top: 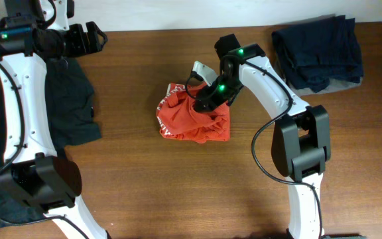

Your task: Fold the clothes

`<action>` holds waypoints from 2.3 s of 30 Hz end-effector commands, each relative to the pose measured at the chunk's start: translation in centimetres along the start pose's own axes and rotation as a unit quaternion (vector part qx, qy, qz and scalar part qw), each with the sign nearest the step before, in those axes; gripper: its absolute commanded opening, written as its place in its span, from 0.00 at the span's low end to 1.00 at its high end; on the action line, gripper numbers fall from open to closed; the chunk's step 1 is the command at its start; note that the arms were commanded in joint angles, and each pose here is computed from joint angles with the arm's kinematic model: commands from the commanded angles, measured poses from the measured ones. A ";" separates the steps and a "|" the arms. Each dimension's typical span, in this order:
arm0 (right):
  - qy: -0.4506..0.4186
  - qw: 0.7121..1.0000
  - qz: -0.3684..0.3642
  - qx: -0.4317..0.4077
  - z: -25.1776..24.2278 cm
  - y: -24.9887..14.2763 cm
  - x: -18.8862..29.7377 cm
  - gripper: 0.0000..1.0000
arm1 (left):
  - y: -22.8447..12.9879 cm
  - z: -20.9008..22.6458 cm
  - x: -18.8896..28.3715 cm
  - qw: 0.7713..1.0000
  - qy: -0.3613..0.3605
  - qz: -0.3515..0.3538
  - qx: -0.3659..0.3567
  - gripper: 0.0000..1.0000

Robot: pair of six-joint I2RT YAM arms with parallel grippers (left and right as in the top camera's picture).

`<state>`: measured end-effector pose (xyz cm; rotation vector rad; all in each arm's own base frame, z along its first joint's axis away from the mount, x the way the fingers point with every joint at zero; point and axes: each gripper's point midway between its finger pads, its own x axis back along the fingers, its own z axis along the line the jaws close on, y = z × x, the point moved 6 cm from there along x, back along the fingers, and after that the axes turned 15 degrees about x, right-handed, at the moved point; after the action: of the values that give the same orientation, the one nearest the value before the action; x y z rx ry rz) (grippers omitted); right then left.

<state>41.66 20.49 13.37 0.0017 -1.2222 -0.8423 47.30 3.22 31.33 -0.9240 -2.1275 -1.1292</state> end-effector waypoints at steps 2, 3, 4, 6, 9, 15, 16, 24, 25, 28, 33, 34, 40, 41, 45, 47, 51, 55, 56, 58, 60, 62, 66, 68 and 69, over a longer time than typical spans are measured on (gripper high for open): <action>-0.030 0.998 -0.036 0.038 0.7 2.4 3.0 0.55 | 0.2 -0.9 1.4 1.000 -0.012 -0.012 -0.015 0.99; -0.033 0.998 -0.039 0.041 0.8 2.6 3.2 0.56 | 0.2 -0.9 1.4 1.000 -0.013 -0.012 -0.015 0.99; -0.037 0.997 -0.044 0.046 0.8 3.0 3.6 0.59 | 0.2 -0.9 1.4 1.000 -0.012 -0.011 -0.015 0.99; -0.040 0.997 -0.048 0.049 0.9 3.3 3.8 0.59 | 0.2 -0.8 1.4 1.000 -0.007 -0.013 -0.015 0.99; -0.041 0.997 -0.050 0.050 0.9 3.4 3.9 0.60 | 0.2 -0.7 1.4 1.000 -0.004 -0.014 -0.015 0.99; -0.020 0.999 -0.025 0.041 2.0 2.9 3.0 0.57 | 0.2 -0.7 1.4 1.000 -0.004 -0.014 -0.015 0.99; -0.014 0.999 -0.018 0.042 2.4 2.9 2.6 0.53 | 0.2 -0.7 1.4 1.000 -0.004 -0.014 -0.015 0.99; -0.022 0.999 0.024 0.015 3.1 2.3 1.0 0.31 | 0.2 -0.7 1.4 1.000 -0.004 -0.013 -0.015 0.99; -0.043 0.998 0.040 0.002 2.5 1.9 0.9 0.26 | 0.2 -0.7 1.4 1.000 -0.004 -0.014 -0.015 0.99; -0.060 0.996 0.059 -0.002 2.2 1.3 0.9 0.22 | 0.2 -0.7 1.4 1.000 -0.004 -0.013 -0.015 0.99; -0.065 0.995 0.069 -0.006 2.0 0.8 0.6 0.17 | 0.2 -0.7 1.4 1.000 -0.004 -0.014 -0.015 0.99; -0.065 0.995 0.069 -0.006 2.0 0.8 0.6 0.16 | 0.2 -0.7 1.4 1.000 -0.004 -0.014 -0.015 0.99; -0.057 0.995 0.083 -0.020 2.4 0.3 0.7 0.04 | 0.2 -0.7 1.4 1.000 -0.004 -0.014 -0.015 0.99; -0.052 0.994 0.090 -0.026 2.6 -0.1 0.8 0.04 | 0.2 -0.7 1.4 1.000 -0.004 -0.014 -0.015 0.99; -0.042 0.992 0.110 -0.037 3.1 -0.8 0.9 0.04 | 0.2 -0.7 1.4 1.000 -0.004 -0.014 -0.015 0.99; -0.065 0.984 0.153 -0.066 3.0 -2.1 1.3 0.04 | 0.2 -0.7 1.4 1.000 -0.004 -0.014 -0.017 0.99; -0.113 0.951 0.244 -0.154 2.5 -5.5 3.2 0.04 | 0.2 -0.7 1.4 1.000 -0.004 -0.014 -0.026 0.99; -0.128 0.925 0.247 -0.259 1.5 -7.2 4.6 0.04 | 0.2 -0.7 1.4 1.000 -0.004 -0.014 -0.027 0.99; -0.127 0.920 0.251 -0.274 1.3 -7.7 4.7 0.04 | 0.2 -0.7 1.4 0.999 -0.004 -0.014 -0.030 0.99; -0.124 0.917 0.256 -0.278 1.3 -8.1 4.8 0.04 | 0.2 -0.7 1.4 0.999 -0.003 -0.014 -0.038 0.99; -0.120 0.917 0.257 -0.280 1.4 -8.2 4.9 0.04 | 0.2 -0.7 1.4 0.999 -0.004 -0.015 -0.038 0.99; -0.103 0.925 0.232 -0.281 2.3 -7.4 5.4 0.04 | 0.3 -0.7 1.4 0.999 -0.004 -0.016 -0.039 0.99; -0.102 0.933 0.207 -0.276 3.3 -6.6 6.7 0.12 | 0.3 -0.7 1.4 0.999 -0.004 -0.017 -0.039 0.99; -0.101 0.941 0.181 -0.269 3.8 -5.9 7.5 0.20 | 0.3 -0.7 1.4 0.999 -0.004 -0.017 -0.039 0.99; -0.100 0.944 0.170 -0.265 3.9 -5.5 7.7 0.22 | 0.3 -0.7 1.4 0.999 -0.004 -0.017 -0.039 0.99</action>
<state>36.36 13.16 15.57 -0.8149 -1.0697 -0.7716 47.28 3.23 31.31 -0.9438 -2.1078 -1.1816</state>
